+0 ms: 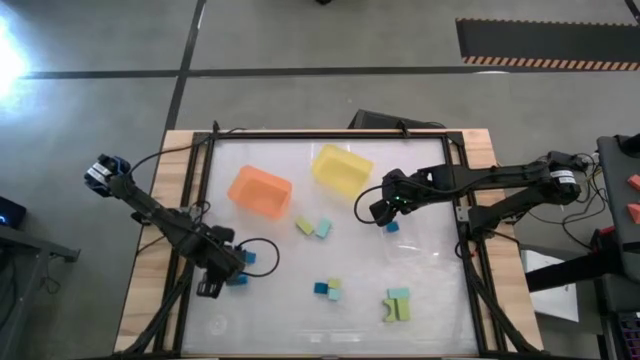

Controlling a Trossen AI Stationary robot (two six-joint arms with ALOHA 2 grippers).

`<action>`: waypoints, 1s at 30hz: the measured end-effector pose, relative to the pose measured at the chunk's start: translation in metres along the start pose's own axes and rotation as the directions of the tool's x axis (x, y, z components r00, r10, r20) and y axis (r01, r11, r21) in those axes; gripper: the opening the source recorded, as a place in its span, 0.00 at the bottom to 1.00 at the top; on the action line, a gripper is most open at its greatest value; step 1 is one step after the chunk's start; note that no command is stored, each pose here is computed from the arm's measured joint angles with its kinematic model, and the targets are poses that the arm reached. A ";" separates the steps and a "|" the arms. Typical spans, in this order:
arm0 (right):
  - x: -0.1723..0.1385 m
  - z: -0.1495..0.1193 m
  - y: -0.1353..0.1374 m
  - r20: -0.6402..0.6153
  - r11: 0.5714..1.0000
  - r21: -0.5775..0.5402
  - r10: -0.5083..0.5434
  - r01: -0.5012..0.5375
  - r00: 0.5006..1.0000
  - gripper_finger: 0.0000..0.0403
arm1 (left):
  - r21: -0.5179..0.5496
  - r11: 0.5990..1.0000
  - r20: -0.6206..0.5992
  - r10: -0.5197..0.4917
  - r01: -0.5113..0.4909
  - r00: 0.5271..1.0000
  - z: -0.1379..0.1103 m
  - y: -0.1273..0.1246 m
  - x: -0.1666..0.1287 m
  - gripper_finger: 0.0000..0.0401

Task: Sort & place blocks by color
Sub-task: Put the light blue block into the orange bin

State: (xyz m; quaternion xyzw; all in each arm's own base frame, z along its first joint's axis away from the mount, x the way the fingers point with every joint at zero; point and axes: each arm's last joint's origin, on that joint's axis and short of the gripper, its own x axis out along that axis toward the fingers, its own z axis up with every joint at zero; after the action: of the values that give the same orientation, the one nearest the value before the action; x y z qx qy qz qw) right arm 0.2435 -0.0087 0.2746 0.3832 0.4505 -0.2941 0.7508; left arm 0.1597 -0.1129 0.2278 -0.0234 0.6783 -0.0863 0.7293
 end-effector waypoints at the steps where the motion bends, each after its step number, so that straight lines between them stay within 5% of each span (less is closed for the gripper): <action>1: 0.000 0.000 0.000 0.000 1.000 0.003 0.000 0.000 1.000 0.56 | 0.007 1.000 0.006 0.005 -0.005 1.000 0.000 0.001 0.002 0.50; 7: 0.000 0.000 0.000 -0.004 1.000 0.013 0.003 -0.003 1.000 0.56 | 0.052 0.998 -0.034 0.049 -0.047 0.998 -0.008 0.007 0.019 0.65; 30: 0.000 0.000 0.000 -0.003 0.999 0.038 0.002 -0.002 1.000 0.56 | 0.052 0.996 0.016 0.070 -0.070 0.997 -0.014 0.015 0.046 0.66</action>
State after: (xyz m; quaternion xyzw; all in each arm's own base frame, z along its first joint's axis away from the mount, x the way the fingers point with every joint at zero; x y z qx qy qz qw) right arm 0.2436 -0.0082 0.2745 0.3983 0.4458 -0.3013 0.7429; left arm 0.1505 -0.1042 0.1792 0.0188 0.6709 -0.0781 0.7372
